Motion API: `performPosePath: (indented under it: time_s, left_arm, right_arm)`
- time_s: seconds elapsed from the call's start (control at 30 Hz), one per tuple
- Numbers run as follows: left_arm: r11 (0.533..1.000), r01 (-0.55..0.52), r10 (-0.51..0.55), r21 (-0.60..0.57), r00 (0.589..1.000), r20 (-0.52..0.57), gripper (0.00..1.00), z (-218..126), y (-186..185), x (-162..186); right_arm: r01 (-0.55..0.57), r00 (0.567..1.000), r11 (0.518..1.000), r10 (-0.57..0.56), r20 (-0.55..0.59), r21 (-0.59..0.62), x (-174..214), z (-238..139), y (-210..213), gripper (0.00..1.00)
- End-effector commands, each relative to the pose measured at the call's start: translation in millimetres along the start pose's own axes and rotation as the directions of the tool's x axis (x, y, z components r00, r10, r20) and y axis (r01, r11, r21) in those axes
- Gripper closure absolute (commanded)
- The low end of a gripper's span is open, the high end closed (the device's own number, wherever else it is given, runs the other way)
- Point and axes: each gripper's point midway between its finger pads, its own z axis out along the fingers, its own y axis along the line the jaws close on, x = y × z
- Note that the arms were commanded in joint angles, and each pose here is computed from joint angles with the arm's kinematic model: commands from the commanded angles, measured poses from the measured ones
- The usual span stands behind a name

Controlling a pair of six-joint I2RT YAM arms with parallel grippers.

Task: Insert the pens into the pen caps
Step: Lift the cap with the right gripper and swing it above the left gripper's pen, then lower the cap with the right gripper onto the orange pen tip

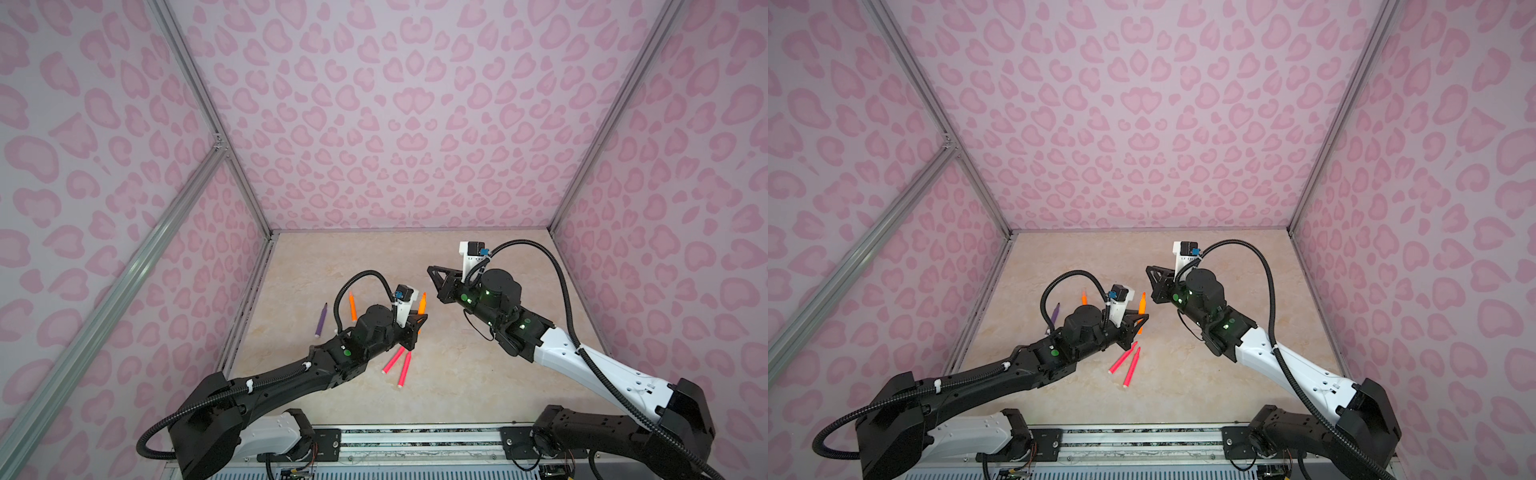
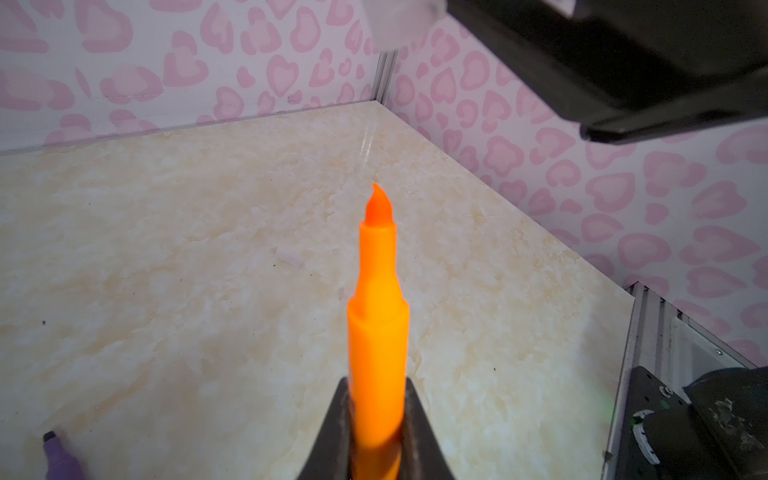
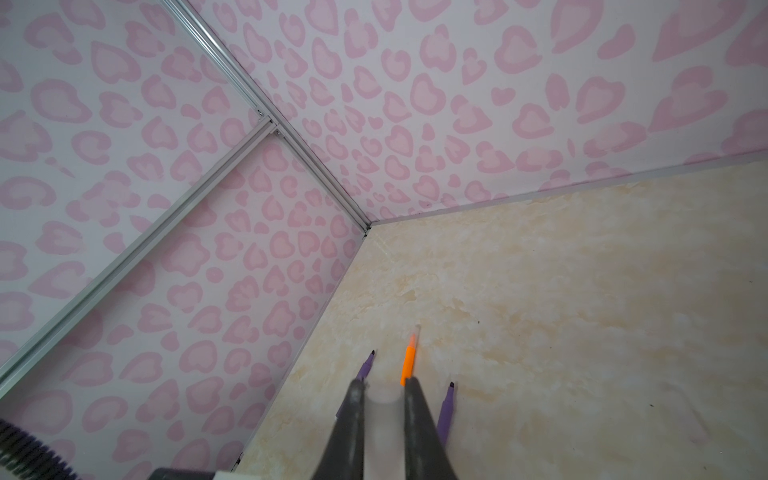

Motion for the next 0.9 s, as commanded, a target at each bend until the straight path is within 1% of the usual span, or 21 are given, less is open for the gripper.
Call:
performPosePath:
  time_s: [0.0, 0.1, 0.23, 0.63, 0.87]
  left_arm:
    - [1.0, -0.003, 0.002, 0.022, 0.998, 0.055, 0.96, 0, -6, -17]
    - [1.0, 0.003, -0.004, 0.011, 0.998, 0.058, 0.96, -1, -4, -17]
    - [1.0, 0.009, -0.009, 0.004, 0.998, 0.062, 0.96, -2, -3, -19]
    - [1.0, 0.013, -0.013, -0.008, 0.998, 0.066, 0.96, -3, -1, -19]
    - [1.0, 0.013, -0.013, -0.008, 0.998, 0.063, 0.96, -2, -1, -19]
  right_arm:
    - [-0.002, 1.0, 1.0, 0.002, 0.018, -0.006, -3, 5, 3, 1.0]
    - [-0.013, 1.0, 1.0, 0.013, 0.001, -0.018, 4, 9, 6, 1.0]
    - [-0.015, 1.0, 0.999, 0.016, 0.015, -0.031, 10, 7, 10, 1.0]
    - [-0.02, 0.999, 1.0, 0.02, 0.032, -0.003, 19, 0, 5, 1.0]
    - [-0.017, 1.0, 1.0, 0.017, 0.022, 0.004, 26, 1, 4, 1.0]
